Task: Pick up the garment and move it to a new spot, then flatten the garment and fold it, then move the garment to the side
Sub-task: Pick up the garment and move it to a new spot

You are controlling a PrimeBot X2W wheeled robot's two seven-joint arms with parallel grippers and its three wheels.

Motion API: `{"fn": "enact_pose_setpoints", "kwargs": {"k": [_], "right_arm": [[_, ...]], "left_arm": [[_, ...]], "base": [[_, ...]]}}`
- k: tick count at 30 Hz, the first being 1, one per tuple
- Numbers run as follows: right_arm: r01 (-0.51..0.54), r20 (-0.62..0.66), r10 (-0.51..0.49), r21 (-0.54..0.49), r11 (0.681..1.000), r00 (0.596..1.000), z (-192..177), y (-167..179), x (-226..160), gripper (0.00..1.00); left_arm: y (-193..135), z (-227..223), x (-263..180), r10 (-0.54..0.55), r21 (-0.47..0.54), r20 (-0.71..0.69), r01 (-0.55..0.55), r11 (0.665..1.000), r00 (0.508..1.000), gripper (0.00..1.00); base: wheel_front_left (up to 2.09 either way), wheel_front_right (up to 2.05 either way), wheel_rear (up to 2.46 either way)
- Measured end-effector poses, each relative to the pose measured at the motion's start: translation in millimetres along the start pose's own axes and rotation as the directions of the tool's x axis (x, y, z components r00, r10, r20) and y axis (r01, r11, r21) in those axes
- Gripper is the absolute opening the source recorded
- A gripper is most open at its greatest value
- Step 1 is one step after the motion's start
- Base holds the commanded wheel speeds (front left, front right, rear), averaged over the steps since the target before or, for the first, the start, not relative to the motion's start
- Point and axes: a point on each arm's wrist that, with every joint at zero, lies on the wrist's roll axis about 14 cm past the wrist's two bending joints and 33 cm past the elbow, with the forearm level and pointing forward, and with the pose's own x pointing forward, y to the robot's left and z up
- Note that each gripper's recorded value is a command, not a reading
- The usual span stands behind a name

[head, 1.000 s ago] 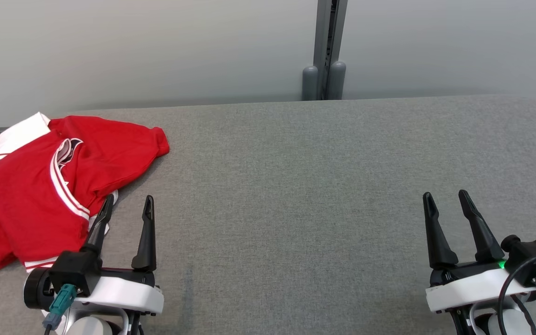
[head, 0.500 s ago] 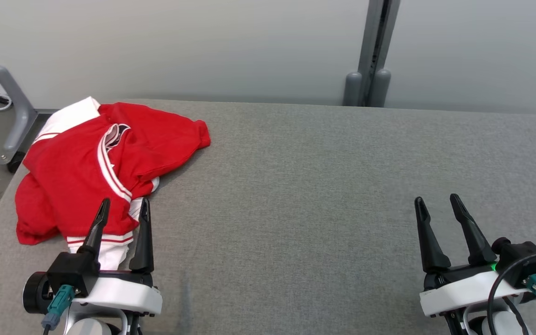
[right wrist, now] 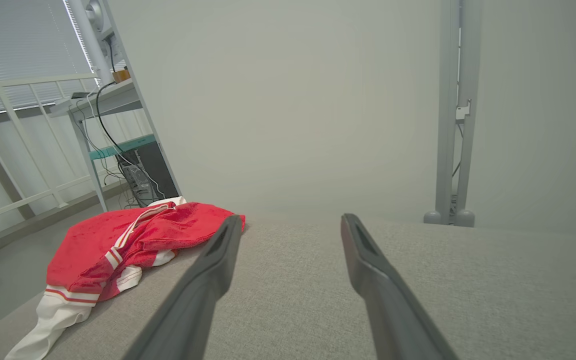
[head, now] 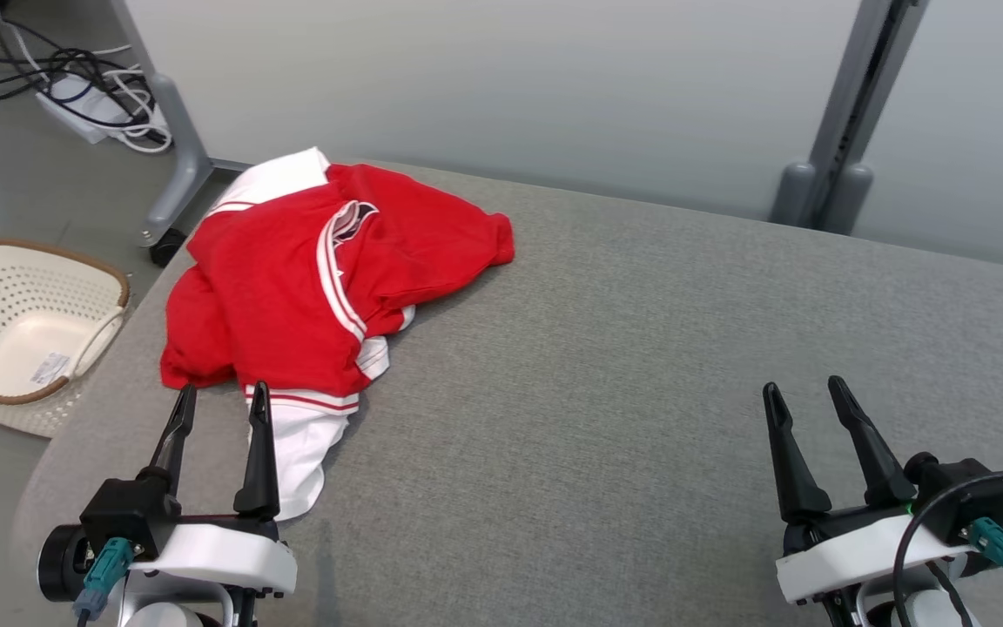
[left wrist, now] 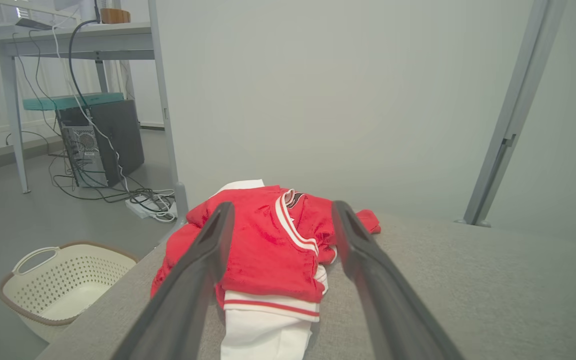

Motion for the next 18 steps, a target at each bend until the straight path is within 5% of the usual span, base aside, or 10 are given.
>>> {"fn": "enact_pose_setpoints", "kwargs": {"k": [18], "right_arm": [[-0.168, -0.136, 0.166, -0.004, 0.986, 0.977, -44.5, 55.1, 17.1, 1.00]], "left_arm": [[61.3, -6.6, -44.7, 0.197, -0.005, -0.030, -0.198, 0.980, 0.980, 1.00]], "base": [[0.00, 0.00, 0.00]]}}
